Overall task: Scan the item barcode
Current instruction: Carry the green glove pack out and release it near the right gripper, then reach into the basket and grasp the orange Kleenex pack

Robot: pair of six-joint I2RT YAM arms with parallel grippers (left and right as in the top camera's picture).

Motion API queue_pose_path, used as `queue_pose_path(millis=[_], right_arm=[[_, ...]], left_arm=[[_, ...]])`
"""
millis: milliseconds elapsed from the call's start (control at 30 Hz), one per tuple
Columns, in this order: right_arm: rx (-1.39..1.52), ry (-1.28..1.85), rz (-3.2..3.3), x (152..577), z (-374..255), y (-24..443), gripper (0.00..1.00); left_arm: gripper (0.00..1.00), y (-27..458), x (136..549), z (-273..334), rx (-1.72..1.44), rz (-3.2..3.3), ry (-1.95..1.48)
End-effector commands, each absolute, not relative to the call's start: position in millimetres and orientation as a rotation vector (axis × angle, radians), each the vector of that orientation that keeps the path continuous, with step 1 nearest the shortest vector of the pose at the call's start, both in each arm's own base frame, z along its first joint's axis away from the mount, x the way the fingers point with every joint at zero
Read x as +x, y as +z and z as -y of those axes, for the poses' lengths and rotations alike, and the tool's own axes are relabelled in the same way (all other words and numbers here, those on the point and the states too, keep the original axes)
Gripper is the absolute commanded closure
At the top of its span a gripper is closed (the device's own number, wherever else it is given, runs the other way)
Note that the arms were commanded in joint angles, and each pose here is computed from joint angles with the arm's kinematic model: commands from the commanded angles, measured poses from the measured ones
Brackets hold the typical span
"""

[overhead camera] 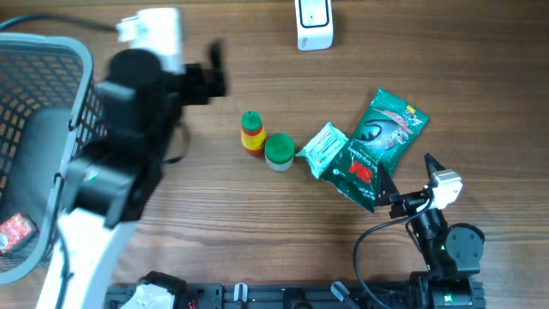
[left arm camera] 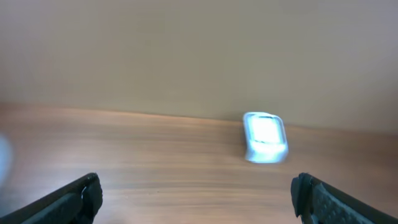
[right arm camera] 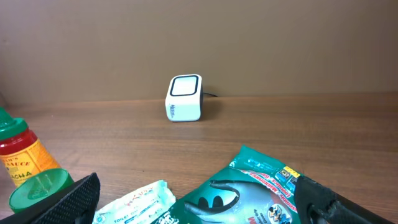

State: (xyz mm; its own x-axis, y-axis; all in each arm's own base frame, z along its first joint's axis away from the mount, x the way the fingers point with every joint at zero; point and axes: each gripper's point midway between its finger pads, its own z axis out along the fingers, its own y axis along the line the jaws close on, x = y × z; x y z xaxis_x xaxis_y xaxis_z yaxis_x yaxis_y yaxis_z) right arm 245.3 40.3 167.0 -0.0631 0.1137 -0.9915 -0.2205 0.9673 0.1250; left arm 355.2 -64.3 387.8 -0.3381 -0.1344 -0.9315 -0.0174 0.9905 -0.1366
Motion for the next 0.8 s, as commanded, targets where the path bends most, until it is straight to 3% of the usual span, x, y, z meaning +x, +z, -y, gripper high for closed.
queue_pose_path(millis=[0,267,500,600,767], right_arm=[[-0.093,0.263,-1.604,245,-40,168,0.0],[-0.093,0.263,-1.604,245,-40,168,0.0],[-0.093,0.263,-1.604,245,-40,168,0.0],[-0.093,0.263,-1.604,245,-40,168,0.0],[-0.093,0.263,-1.604,245,-40,168,0.0]], left_arm=[[0.0,395,333,-28,-0.383,-1.866,0.178],[0.0,333,257,-192,-1.304,-1.734,0.367],[0.0,259,214,-265,-1.653,-1.833,0.59],[0.08,223,190,-282,-1.79,-1.922,0.71],[0.08,180,160,-302,-1.898,-2.067,1.008]])
